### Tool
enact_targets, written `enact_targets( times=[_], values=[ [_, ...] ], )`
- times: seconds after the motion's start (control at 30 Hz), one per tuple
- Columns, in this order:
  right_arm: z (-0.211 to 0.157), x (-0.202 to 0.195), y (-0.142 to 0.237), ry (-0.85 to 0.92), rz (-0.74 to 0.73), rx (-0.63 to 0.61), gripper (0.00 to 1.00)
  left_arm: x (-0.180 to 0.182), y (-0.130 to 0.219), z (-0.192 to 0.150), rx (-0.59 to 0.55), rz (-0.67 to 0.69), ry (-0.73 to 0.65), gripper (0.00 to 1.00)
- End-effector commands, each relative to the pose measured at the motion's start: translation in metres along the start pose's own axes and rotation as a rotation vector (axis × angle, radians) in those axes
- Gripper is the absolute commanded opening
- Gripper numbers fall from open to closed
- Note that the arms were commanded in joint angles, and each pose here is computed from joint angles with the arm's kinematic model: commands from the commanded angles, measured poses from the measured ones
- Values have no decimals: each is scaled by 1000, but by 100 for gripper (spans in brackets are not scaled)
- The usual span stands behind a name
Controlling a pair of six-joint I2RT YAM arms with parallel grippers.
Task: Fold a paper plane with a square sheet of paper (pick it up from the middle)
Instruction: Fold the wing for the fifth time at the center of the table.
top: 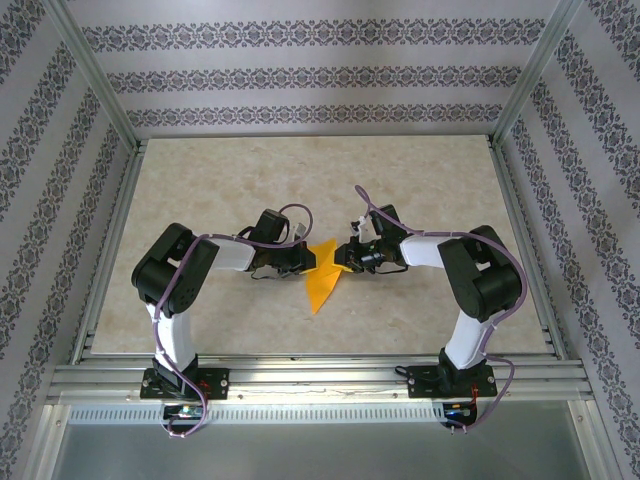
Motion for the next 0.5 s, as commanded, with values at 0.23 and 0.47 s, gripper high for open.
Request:
enact_targets(
  times=[0.23,0.47],
  values=[
    [1,-2,-3,-10,20,14,10,-6,4,3,9,-21,-7,0],
    [8,5,6,-59,12,-55,4,-34,29,8,-70,-56,-81,20]
  ],
)
Point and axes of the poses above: each hand's point on the last joint's axis, 136 mm out from that joint toward the fingers, its own y axis back along the fingers, its own x axis along the line the jaws close on, z = x × y, the point moved 3 cm from there along y, back along the fingers, and after that the axes turned 12 degrees about y, right-handed, at the moved point
